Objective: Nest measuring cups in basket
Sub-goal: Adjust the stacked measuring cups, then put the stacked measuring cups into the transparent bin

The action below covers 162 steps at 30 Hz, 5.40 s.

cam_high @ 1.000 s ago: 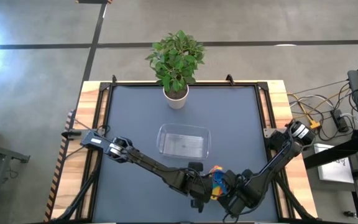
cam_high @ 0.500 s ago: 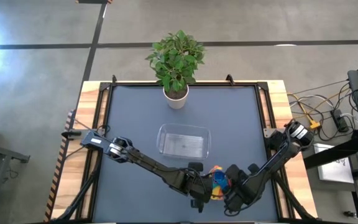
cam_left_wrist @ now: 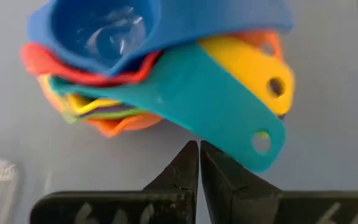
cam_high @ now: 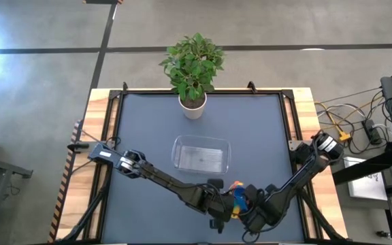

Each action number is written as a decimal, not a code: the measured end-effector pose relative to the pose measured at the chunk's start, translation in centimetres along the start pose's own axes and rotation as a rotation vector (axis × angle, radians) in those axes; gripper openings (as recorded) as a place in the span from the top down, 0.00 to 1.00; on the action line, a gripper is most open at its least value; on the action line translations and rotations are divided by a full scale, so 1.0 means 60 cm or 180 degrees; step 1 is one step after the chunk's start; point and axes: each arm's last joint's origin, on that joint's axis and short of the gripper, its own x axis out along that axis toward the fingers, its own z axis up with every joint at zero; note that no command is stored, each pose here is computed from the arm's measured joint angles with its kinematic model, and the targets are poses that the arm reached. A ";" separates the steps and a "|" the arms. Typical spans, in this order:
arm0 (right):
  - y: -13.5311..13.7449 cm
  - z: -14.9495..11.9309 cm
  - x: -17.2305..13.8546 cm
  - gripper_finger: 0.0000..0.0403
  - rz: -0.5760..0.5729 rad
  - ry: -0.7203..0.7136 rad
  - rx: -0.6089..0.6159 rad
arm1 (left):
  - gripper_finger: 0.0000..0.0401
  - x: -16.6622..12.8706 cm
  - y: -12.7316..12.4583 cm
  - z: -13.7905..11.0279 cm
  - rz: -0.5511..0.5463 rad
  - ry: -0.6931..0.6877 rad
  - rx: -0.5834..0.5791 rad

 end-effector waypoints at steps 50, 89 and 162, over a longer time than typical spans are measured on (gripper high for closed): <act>0.009 0.038 -0.030 0.98 0.0398 -0.0297 -0.0261 | 1.00 -0.010 0.009 0.015 0.0073 -0.0220 0.0289; 0.006 0.028 -0.103 0.70 0.1106 -0.0703 0.0276 | 1.00 -0.264 0.120 -0.204 -0.0133 -0.2178 -0.0048; 0.100 0.073 0.006 0.20 -0.0057 -0.0321 0.1010 | 1.00 -0.248 0.126 -0.212 -0.0051 -0.1918 0.0225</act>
